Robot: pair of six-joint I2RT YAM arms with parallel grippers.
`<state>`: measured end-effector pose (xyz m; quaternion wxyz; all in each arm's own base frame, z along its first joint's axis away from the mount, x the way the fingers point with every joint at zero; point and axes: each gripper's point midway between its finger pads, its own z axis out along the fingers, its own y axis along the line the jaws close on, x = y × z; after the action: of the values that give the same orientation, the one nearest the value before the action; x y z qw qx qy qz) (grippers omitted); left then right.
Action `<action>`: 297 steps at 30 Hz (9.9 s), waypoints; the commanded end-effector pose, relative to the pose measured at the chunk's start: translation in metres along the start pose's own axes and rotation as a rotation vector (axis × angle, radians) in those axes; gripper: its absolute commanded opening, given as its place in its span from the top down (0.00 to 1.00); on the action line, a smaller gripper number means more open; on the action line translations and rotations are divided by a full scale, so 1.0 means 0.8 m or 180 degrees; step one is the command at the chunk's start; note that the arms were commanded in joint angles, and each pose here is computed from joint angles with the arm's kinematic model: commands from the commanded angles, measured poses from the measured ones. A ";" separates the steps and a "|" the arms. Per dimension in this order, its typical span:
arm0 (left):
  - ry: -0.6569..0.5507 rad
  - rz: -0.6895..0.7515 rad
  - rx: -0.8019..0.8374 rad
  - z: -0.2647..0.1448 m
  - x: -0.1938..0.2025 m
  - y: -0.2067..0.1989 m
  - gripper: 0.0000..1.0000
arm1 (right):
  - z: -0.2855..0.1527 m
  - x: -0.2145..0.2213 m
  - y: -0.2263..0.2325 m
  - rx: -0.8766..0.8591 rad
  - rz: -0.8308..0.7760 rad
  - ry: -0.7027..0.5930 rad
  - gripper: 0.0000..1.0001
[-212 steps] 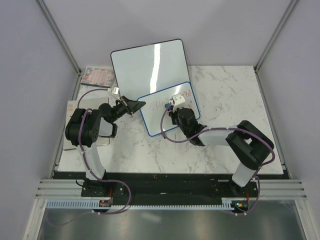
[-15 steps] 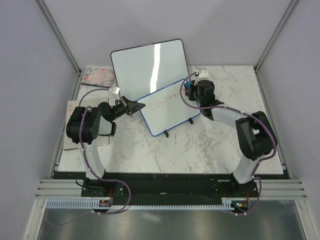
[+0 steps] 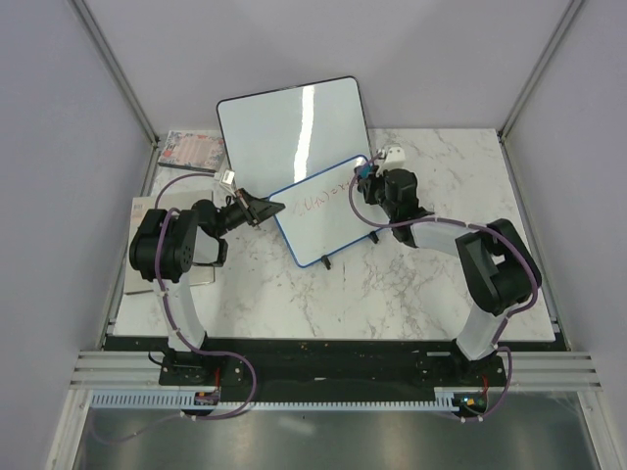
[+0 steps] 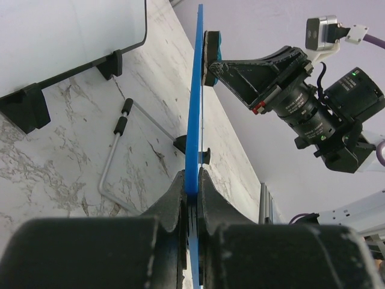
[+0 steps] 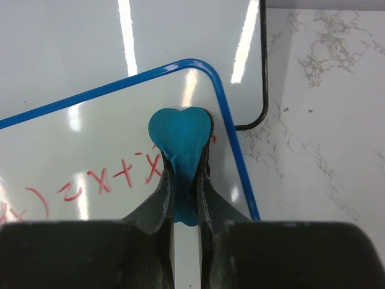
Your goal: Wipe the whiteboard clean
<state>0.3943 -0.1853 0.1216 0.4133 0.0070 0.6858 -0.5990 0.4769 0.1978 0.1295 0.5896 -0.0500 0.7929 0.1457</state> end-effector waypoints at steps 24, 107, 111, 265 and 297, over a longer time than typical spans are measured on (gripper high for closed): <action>0.0337 0.0532 0.0531 -0.003 0.037 -0.031 0.98 | -0.064 0.154 0.221 -0.1279 -0.0315 0.1099 1.00; 0.0380 0.0600 0.0647 -0.003 0.039 -0.047 0.98 | -0.036 0.128 -0.063 0.0770 0.0208 0.1292 1.00; 0.0377 0.0592 0.0653 -0.001 0.038 -0.047 0.98 | -0.035 0.129 -0.031 0.0583 0.0106 0.1286 1.00; 0.0361 0.1285 -0.0026 -0.088 0.126 -0.124 0.61 | -0.126 0.155 0.002 0.0520 0.0081 0.1180 1.00; 0.0048 0.1439 -0.0695 -0.110 0.095 -0.119 0.01 | -0.261 0.038 0.011 0.0557 0.0121 0.0509 0.05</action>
<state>0.2346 -0.1839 0.1453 0.5114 0.1325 0.7221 -0.4467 0.2783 0.1674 0.1491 0.5165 0.0014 0.8483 0.1166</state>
